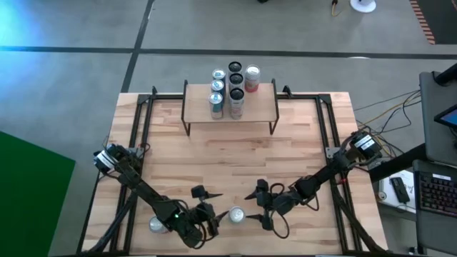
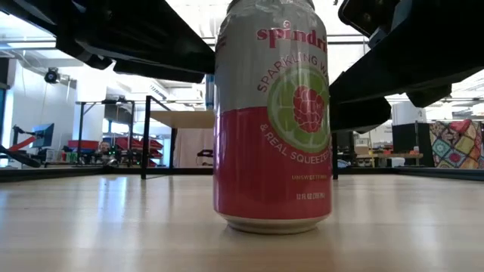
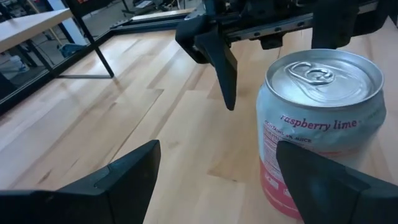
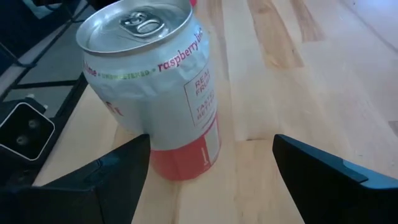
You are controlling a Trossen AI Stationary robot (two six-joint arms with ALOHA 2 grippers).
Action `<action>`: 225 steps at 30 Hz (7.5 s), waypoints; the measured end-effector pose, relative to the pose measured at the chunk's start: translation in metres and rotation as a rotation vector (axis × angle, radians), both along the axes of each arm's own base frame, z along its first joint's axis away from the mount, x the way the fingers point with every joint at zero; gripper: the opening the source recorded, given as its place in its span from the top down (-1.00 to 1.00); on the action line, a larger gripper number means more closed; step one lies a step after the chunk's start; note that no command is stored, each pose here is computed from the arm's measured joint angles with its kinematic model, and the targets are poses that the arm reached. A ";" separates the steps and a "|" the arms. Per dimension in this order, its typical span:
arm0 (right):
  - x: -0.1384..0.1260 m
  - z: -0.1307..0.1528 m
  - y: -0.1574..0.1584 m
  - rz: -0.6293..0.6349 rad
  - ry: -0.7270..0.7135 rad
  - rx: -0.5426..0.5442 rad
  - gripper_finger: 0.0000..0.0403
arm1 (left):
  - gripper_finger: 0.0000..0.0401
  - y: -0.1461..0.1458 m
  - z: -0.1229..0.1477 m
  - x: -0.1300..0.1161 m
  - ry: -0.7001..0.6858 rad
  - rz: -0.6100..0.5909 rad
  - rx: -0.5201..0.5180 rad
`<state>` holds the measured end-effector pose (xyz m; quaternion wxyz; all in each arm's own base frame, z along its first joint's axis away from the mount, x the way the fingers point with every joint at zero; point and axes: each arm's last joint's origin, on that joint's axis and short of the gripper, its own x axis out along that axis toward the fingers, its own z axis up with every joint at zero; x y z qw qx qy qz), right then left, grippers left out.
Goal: Place canned beverage on shelf
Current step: Align the right pink-white soda can with the other pink-white soda can on the shelf, then align the pink-white soda can with the other pink-white soda can on the shelf
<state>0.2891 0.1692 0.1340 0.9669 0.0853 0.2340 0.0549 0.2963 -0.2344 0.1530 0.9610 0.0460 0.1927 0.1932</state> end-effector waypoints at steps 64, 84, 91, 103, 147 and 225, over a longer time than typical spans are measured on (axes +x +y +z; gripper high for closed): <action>0.054 0.002 -0.012 0.392 -0.125 0.073 -0.91 | -0.54 0.007 -0.007 -0.015 0.062 0.082 -0.001; 0.056 0.003 -0.013 0.421 -0.143 0.046 -0.44 | -0.54 0.007 -0.008 -0.016 0.063 0.084 -0.001; 0.054 0.007 -0.015 0.350 -0.112 0.113 -0.46 | -0.54 0.007 -0.008 -0.016 0.065 0.087 -0.003; 0.022 0.063 -0.038 0.135 -0.092 -0.043 -0.47 | -0.54 0.011 -0.011 -0.020 0.078 0.128 -0.027; -0.032 0.160 -0.338 -0.416 -0.126 -0.161 -0.49 | -0.54 0.019 -0.023 -0.013 0.074 0.182 -0.008; -0.108 0.083 -0.187 -0.248 -0.533 0.111 -0.82 | -0.37 -0.076 0.084 -0.118 0.182 0.530 -0.616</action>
